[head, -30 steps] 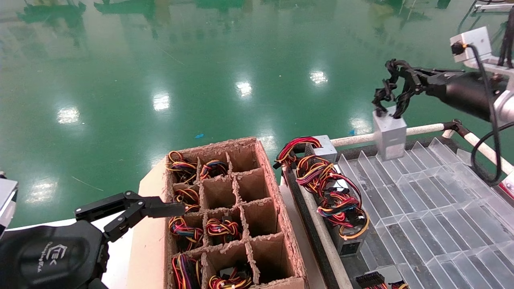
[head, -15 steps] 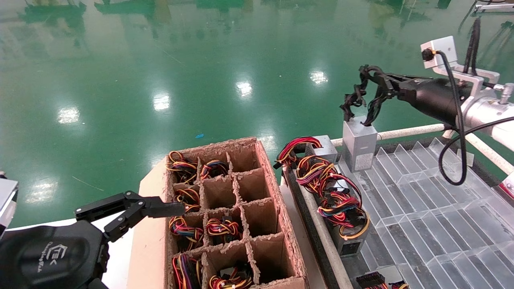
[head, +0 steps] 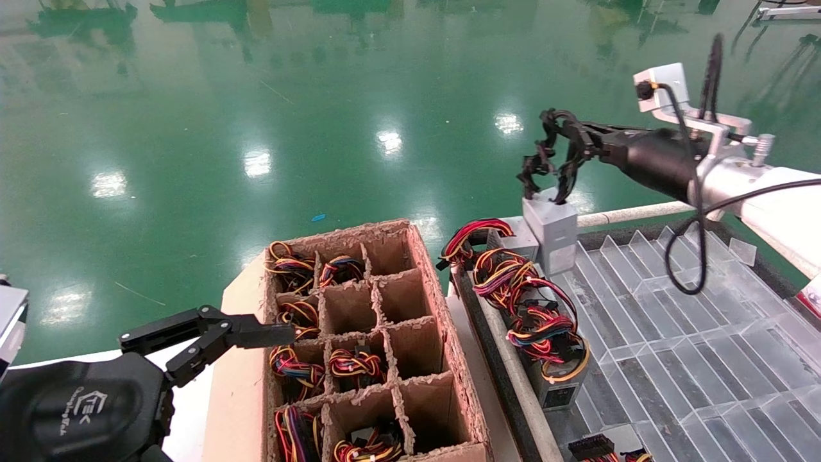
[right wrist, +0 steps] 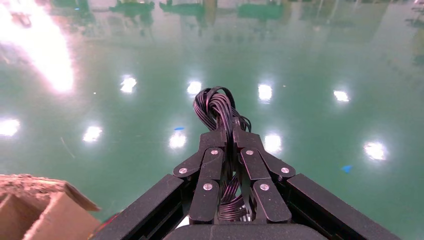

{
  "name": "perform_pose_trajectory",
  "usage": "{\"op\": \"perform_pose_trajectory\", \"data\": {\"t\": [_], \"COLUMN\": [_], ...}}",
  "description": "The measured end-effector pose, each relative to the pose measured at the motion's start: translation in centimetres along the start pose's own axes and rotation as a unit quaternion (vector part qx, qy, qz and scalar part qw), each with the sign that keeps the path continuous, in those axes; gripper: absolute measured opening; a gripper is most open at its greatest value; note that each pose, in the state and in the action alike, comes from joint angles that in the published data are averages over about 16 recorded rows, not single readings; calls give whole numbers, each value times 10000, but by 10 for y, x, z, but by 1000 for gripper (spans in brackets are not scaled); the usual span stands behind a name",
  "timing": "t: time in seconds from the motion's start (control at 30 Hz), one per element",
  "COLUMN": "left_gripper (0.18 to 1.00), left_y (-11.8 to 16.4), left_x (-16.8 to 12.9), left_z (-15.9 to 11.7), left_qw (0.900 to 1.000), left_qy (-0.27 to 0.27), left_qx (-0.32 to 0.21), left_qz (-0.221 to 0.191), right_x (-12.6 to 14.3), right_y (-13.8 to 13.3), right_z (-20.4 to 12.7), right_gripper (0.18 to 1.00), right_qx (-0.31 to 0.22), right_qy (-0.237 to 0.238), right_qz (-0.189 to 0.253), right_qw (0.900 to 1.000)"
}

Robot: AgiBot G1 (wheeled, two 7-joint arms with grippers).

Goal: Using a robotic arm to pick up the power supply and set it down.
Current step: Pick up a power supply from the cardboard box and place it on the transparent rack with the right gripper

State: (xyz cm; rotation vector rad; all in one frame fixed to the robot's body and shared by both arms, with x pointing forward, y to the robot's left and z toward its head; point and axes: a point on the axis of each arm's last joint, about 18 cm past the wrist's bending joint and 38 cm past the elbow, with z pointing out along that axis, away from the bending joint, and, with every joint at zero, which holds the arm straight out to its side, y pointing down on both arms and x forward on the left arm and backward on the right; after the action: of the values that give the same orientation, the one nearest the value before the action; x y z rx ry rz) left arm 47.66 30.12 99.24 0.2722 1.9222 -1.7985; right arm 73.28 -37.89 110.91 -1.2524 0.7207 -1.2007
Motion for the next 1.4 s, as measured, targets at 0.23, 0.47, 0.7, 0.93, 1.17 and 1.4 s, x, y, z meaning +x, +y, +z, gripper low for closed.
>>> {"op": "perform_pose_trajectory", "data": {"t": [0.23,0.47,0.7,0.93,1.17,1.4], "left_gripper": [1000,1000,1000,1000,1000,1000], "left_y": [0,0,0,0,0,0], "left_x": [0,0,0,0,0,0], "left_z": [0,0,0,0,0,0], "left_qw": [10000,10000,10000,10000,10000,10000], "left_qy": [0,0,0,0,0,0], "left_qx": [0,0,0,0,0,0], "left_qz": [0,0,0,0,0,0], "right_x": [-5,0,7,13,18,17], "right_y": [13,31,45,56,62,63], "right_z": [4,0,-7,-14,-18,-18], "right_gripper": [195,195,194,194,194,194], "right_qx": [-43,-64,-50,-61,-61,-26], "right_qy": [19,111,200,266,317,329], "right_qz": [272,621,875,1009,1072,1114], "right_qw": [9996,9980,9959,9945,9937,9932]}}
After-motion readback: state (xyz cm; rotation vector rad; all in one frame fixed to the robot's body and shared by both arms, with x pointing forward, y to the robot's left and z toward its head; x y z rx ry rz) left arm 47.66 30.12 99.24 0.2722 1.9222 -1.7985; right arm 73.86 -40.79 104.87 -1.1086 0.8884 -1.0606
